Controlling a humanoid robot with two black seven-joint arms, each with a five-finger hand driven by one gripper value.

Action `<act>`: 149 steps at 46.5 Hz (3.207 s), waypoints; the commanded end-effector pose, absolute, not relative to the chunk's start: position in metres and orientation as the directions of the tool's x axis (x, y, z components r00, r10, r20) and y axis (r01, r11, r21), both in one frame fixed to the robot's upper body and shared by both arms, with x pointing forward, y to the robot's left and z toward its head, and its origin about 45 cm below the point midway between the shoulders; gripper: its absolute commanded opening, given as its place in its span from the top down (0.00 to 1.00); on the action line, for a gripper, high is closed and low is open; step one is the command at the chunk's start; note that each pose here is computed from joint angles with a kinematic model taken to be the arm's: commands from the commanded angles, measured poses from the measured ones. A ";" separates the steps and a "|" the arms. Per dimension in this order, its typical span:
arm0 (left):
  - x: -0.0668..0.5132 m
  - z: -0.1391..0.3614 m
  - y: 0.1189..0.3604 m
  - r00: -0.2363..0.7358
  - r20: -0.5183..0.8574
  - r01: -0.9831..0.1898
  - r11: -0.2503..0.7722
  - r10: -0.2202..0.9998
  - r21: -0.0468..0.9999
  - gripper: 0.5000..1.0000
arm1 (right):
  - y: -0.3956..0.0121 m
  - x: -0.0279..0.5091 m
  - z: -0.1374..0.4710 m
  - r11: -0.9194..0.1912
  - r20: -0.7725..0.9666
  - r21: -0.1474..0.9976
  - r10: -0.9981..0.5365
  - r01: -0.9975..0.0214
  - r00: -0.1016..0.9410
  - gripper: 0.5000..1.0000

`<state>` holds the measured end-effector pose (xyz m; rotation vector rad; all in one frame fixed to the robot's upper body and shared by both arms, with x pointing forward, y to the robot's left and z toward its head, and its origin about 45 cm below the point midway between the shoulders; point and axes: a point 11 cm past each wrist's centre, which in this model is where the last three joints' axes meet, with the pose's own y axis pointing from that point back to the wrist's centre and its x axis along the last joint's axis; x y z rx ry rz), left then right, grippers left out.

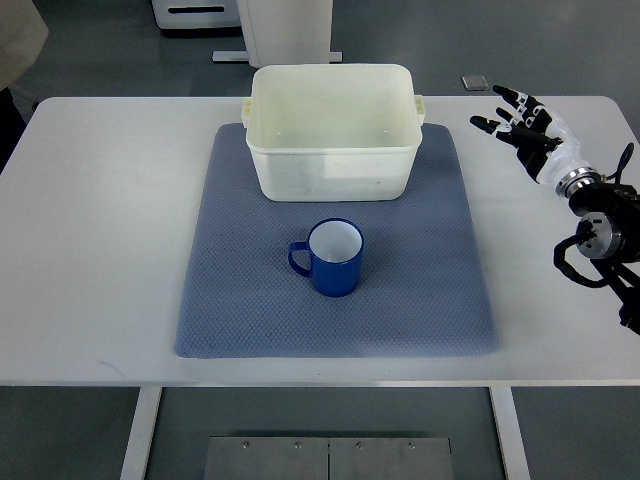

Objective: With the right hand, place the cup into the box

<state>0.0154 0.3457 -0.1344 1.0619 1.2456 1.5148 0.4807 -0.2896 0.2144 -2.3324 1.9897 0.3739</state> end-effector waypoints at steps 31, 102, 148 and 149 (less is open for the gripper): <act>0.015 -0.134 0.346 -0.246 0.080 -0.108 -0.109 0.966 0.988 0.00 | -0.289 0.481 0.216 -0.167 -0.220 0.099 -0.965 -0.981 0.142 0.00; 0.015 -0.134 0.346 -0.246 0.080 -0.108 -0.109 0.966 0.988 0.00 | -0.159 0.421 0.313 -0.744 0.077 -0.152 -0.666 -0.651 0.742 0.03; 0.015 -0.134 0.346 -0.246 0.080 -0.108 -0.109 0.966 0.988 0.00 | -0.131 0.390 0.237 -0.838 0.207 0.125 -0.502 -0.532 0.839 0.10; 0.015 -0.134 0.346 -0.246 0.080 -0.108 -0.109 0.966 0.988 0.00 | -0.132 0.390 0.236 -0.836 0.205 0.126 -0.504 -0.533 0.839 0.10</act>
